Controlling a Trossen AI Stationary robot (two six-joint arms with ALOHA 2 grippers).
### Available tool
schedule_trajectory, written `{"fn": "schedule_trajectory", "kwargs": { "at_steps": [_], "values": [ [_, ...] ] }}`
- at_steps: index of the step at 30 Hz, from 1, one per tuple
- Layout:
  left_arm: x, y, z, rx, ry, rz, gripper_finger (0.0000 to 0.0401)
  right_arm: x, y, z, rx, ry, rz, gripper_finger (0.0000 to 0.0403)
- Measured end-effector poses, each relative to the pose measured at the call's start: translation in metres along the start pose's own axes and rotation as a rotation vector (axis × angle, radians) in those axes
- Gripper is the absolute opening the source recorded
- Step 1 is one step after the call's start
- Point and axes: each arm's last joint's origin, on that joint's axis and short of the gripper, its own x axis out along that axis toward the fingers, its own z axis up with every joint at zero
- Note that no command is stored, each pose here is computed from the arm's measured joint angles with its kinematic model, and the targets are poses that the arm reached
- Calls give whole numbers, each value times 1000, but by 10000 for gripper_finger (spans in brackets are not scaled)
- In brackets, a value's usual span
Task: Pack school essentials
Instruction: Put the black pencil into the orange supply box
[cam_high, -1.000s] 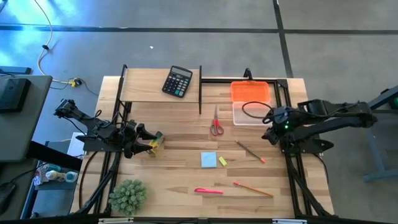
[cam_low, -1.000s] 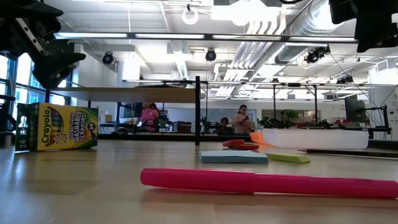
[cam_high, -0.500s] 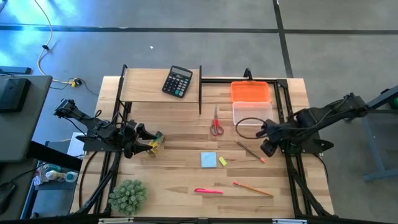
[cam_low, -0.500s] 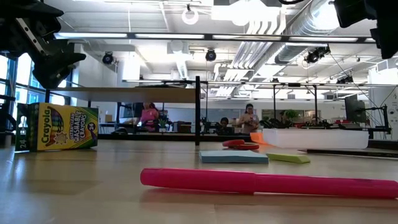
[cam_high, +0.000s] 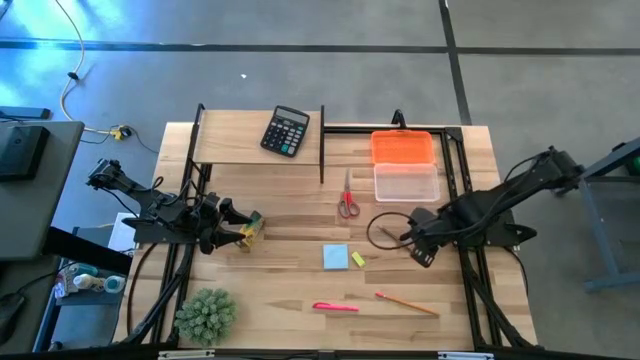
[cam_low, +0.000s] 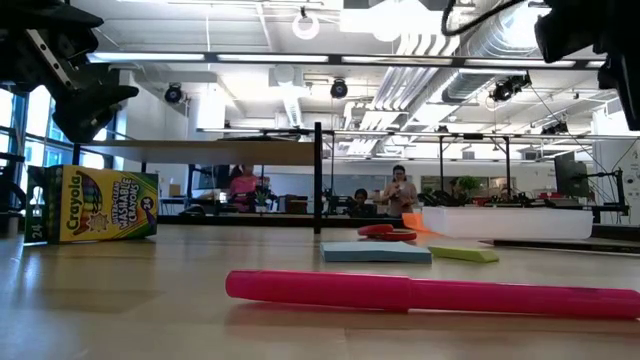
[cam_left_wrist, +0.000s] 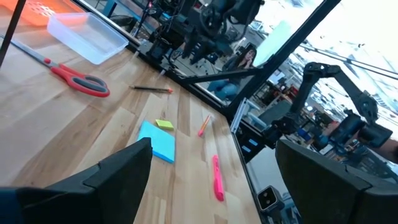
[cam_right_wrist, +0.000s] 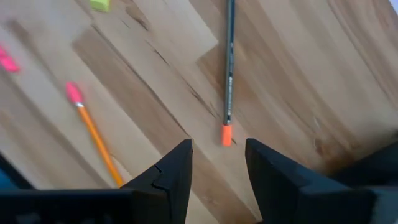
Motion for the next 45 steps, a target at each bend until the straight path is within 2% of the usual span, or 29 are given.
{"fn": "schedule_trajectory", "kwargs": {
  "at_steps": [7,14,19,23,28,33,39,45],
  "values": [
    [0,0,0,-1,-1,-1,328,18,8,4,-16,68,-99,177],
    [0,0,0,-25,-2,-1,328,34,13,5,-29,128,-129,181],
    [0,0,0,-27,-2,-1,328,53,2,-4,-39,188,-164,181],
    [0,0,0,-26,-1,-1,328,60,-6,-9,-41,220,-122,181],
    [0,0,0,-29,-5,3,328,66,-7,-10,-43,181,-48,181],
    [0,1,1,-29,-19,20,328,77,-9,-11,-21,152,-18,181],
    [0,0,1,-53,-19,19,328,89,-16,-14,-1,145,-42,181],
    [0,1,1,-55,-24,25,328,97,-15,-14,10,113,15,181]
  ]
}}
